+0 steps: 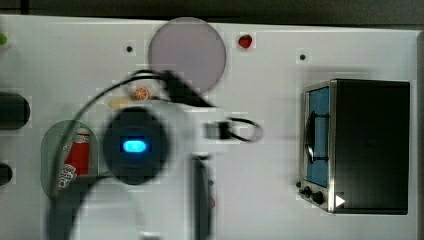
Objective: Pick Ketchup from the table and place it in strainer.
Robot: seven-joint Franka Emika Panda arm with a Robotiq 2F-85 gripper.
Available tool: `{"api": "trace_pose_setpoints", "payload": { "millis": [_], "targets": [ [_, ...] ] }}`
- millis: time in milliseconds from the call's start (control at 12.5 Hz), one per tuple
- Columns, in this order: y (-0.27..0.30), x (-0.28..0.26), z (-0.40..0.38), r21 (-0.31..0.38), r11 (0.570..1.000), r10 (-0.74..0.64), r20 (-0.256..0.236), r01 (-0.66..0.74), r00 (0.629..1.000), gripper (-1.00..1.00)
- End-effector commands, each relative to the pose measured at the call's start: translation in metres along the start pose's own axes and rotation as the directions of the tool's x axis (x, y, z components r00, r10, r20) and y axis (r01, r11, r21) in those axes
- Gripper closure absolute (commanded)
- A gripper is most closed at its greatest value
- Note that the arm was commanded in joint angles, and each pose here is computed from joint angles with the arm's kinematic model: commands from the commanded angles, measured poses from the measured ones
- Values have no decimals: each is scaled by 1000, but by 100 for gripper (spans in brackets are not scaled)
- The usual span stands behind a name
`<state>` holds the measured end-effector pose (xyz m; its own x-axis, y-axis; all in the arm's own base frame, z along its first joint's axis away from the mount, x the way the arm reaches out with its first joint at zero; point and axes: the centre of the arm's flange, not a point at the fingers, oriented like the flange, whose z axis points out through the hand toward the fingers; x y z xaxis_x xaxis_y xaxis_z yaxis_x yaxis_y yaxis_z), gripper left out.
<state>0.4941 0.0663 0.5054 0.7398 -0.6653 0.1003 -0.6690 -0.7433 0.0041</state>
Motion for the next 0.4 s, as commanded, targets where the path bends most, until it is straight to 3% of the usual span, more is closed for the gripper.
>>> {"api": "trace_pose_setpoints", "payload": {
  "millis": [80,240,400],
  "targets": [
    [32,18,-61,10,1000,-6,-7,6,1000,-100],
    [58,30,-73,-18,1000,4,51,-3,999,-100],
    [71,38,-74,14,999,48,100,-49,994,-100]
  ]
}}
